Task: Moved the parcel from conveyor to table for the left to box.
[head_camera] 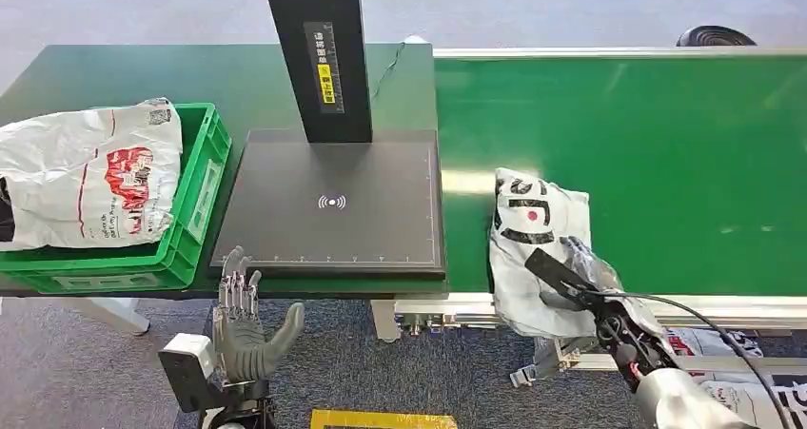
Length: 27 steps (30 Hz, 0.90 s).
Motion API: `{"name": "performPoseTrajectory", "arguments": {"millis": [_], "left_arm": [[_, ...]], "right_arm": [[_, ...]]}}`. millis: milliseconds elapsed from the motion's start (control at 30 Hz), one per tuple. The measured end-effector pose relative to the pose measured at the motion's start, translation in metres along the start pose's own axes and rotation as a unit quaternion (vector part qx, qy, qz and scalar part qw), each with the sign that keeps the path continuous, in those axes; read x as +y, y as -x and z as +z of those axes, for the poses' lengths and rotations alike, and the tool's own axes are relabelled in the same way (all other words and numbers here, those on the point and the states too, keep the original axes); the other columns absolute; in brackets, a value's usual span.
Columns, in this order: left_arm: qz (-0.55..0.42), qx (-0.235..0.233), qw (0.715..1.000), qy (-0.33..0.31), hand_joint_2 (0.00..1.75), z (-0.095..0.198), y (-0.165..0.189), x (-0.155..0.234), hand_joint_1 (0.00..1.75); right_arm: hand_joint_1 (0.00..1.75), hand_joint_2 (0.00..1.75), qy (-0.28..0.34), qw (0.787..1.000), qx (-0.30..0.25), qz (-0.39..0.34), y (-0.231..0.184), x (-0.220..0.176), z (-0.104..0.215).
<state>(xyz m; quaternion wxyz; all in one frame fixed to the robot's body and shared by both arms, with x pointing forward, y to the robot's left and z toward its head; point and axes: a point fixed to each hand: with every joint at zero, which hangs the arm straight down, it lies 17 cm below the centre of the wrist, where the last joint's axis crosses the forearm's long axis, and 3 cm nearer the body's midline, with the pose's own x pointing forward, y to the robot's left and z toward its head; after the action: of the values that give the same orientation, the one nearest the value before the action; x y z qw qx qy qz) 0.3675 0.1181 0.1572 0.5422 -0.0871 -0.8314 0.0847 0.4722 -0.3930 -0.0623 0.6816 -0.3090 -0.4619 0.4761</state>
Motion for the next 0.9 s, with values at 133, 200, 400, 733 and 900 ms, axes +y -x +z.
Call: {"name": "performPoseTrajectory", "arguments": {"millis": [133, 200, 400, 733, 900], "left_arm": [[0.005, 0.002, 1.0, -0.005, 1.75, 0.0, 0.001, 0.002, 0.0], [0.006, 0.003, 1.0, -0.006, 1.75, 0.001, 0.001, 0.003, 0.0], [0.006, 0.003, 1.0, -0.006, 1.75, 0.001, 0.001, 0.003, 0.0], [0.005, 0.0, 1.0, -0.01, 1.75, 0.0, -0.001, 0.005, 0.0], [0.008, -0.003, 1.0, -0.016, 1.75, 0.0, -0.004, 0.008, 0.0]], "right_arm": [[1.75, 1.75, -0.004, 1.0, -0.015, -0.015, -0.009, 0.002, -0.001], [1.75, 1.75, -0.002, 1.0, -0.018, -0.019, -0.011, -0.001, -0.002], [1.75, 1.75, 0.004, 0.999, -0.021, -0.025, -0.015, -0.008, -0.005], [1.75, 1.75, 0.004, 0.999, -0.033, -0.036, -0.023, -0.006, -0.006], [1.75, 1.75, 0.004, 0.998, -0.041, -0.056, -0.027, -0.007, -0.006]]}}
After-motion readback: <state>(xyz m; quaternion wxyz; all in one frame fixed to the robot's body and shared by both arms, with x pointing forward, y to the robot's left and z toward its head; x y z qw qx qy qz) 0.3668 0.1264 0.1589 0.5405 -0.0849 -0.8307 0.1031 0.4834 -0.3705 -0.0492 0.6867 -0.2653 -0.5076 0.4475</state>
